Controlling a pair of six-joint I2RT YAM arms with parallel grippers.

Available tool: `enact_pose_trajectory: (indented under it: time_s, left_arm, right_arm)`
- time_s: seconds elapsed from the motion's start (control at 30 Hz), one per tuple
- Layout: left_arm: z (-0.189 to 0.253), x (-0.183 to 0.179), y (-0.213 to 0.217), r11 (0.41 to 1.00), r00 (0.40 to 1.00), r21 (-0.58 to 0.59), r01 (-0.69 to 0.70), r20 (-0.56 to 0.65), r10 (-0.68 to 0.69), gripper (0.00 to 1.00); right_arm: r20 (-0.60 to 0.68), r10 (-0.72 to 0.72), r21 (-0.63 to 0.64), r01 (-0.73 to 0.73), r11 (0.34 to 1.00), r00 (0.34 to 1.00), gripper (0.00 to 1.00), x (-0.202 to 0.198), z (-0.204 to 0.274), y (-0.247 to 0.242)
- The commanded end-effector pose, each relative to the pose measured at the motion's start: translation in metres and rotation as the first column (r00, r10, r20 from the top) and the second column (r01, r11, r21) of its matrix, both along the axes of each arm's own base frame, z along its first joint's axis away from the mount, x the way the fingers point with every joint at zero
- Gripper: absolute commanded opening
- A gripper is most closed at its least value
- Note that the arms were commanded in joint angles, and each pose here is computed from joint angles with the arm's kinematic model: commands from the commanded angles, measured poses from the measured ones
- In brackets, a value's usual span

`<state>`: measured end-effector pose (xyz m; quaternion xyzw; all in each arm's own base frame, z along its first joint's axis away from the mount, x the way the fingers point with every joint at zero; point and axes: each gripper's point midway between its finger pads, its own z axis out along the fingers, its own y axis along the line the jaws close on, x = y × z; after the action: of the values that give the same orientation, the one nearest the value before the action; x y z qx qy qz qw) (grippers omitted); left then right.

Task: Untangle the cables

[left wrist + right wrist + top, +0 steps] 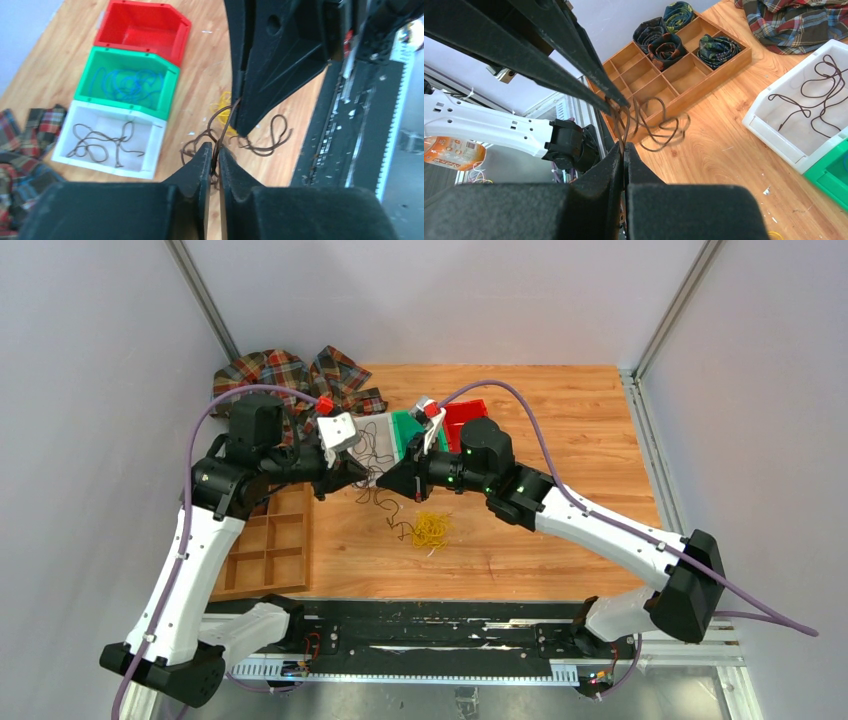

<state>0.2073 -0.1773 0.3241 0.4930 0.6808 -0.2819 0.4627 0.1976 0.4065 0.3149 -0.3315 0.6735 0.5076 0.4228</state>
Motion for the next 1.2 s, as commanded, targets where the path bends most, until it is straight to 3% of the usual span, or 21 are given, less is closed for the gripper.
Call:
enact_pose_trajectory:
  time_s: [0.0, 0.07, 0.3, 0.4, 0.47, 0.67, 0.73, 0.93, 1.17]
  left_arm:
    - [-0.001, 0.012, 0.013, 0.995, 0.995, 0.066, -0.070, 0.075, 0.065, 0.08]
    - [0.001, 0.011, 0.015, 0.995, 0.993, 0.067, -0.076, 0.091, 0.069, 0.02]
    - [0.013, 0.014, 0.025, 0.988, 0.981, 0.086, -0.126, 0.161, 0.111, 0.01]
    - [0.024, 0.015, 0.028, 0.985, 0.972, 0.079, -0.155, 0.187, 0.138, 0.00]
    - [0.034, 0.013, 0.027, 0.986, 0.970, 0.058, -0.157, 0.196, 0.143, 0.01]
    - [0.054, 0.006, 0.024, 0.987, 0.970, -0.004, -0.163, 0.180, 0.161, 0.01]
    - [0.055, 0.003, 0.022, 0.988, 0.972, -0.016, -0.157, 0.173, 0.157, 0.01]
    - [0.053, 0.000, 0.019, 0.987, 0.979, -0.036, -0.154, 0.130, 0.158, 0.00]
    - [0.052, -0.004, 0.015, 0.986, 0.985, -0.066, -0.153, 0.068, 0.157, 0.00]
  right_arm:
    - [0.030, 0.008, 0.014, -0.009, 1.000, 1.000, 0.01, -0.006, 0.011, 0.000]
    - [0.029, -0.004, 0.005, 0.003, 1.000, 1.000, 0.01, -0.005, 0.007, -0.002]
    - [0.031, -0.035, -0.027, 0.036, 0.999, 0.999, 0.01, 0.000, -0.004, -0.010]
    - [0.034, -0.059, -0.045, 0.061, 0.997, 0.998, 0.15, 0.004, -0.012, -0.017]
    - [0.037, -0.080, -0.059, 0.082, 0.995, 0.996, 0.20, 0.008, -0.017, -0.020]
    - [0.053, -0.138, -0.112, 0.143, 0.983, 0.989, 0.15, 0.018, -0.027, -0.027]
    - [0.066, -0.155, -0.105, 0.161, 0.981, 0.986, 0.24, 0.020, -0.022, -0.030]
    - [0.182, -0.200, 0.014, 0.201, 0.980, 0.963, 0.70, 0.016, 0.023, -0.034]
    - [0.350, -0.263, 0.082, 0.250, 0.965, 0.899, 0.74, 0.015, 0.052, -0.028]
